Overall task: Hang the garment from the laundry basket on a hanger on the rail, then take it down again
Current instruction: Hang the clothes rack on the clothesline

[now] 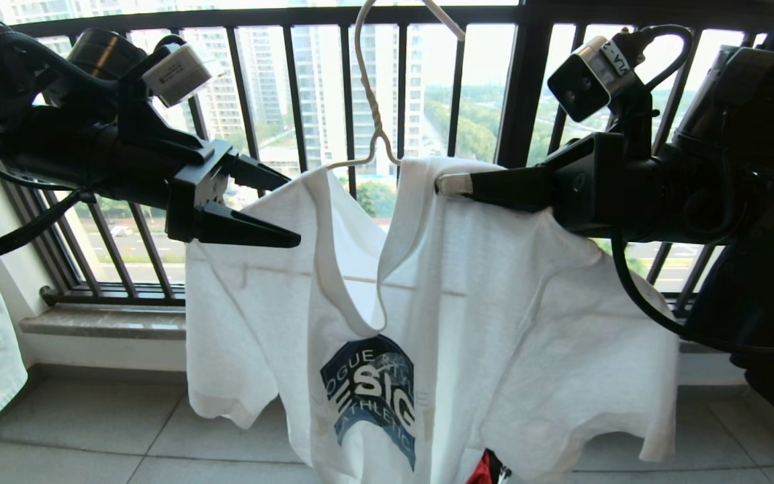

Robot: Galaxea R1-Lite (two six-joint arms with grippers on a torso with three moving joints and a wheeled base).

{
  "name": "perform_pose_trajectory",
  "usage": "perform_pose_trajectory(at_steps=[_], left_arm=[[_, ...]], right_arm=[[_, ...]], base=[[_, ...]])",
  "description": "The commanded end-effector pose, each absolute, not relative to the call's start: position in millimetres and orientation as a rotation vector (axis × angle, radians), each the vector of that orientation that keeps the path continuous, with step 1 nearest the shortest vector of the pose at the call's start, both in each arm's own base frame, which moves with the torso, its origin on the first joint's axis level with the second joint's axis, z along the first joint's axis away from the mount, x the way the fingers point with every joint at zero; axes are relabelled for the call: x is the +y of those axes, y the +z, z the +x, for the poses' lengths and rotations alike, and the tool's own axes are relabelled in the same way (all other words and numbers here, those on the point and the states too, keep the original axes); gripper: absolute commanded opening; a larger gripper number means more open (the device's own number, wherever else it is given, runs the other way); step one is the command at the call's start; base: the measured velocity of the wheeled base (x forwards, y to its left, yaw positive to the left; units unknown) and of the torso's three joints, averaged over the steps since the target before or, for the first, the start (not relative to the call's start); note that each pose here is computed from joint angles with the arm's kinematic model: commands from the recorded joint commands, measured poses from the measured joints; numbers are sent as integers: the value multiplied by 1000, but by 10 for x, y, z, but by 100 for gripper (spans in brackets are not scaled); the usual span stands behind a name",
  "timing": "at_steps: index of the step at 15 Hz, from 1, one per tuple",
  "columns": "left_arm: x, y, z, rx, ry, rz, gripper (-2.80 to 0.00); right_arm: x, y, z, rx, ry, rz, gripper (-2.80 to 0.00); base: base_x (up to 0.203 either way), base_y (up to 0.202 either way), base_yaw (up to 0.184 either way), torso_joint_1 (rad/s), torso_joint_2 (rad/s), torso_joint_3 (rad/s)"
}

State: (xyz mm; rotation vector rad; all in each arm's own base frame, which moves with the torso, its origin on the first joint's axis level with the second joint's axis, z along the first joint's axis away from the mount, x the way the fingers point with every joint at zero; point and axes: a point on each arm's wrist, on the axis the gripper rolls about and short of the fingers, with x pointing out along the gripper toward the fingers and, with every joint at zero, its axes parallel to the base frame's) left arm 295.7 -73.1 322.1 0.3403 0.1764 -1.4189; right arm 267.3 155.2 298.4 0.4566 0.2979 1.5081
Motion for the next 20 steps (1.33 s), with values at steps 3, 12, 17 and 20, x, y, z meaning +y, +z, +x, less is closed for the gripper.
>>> perform_pose_trajectory(at_steps=[3, 12, 17, 20], left_arm=[[-821, 3195, 2958, 177, -1461, 326, 0], [-1112, 3159, 2915, 222, -1522, 316, 0], [-1109, 3175, 2891, 226, -1512, 326, -280], [-1106, 3178, 2886, 227, -1508, 331, -280]], right_arm=[[1564, 2971, 2682, 303, 1515, 457, -280], [1572, 2957, 2699, 304, 1515, 456, -280], [1566, 2964, 2696, 301, 1514, 456, -280], [1557, 2968, 2701, 299, 1511, 455, -280]], base=[[0, 0, 0, 0, 0, 0], [0, 0, 0, 0, 0, 0], [0, 0, 0, 0, 0, 0], [0, 0, 0, 0, 0, 0]])
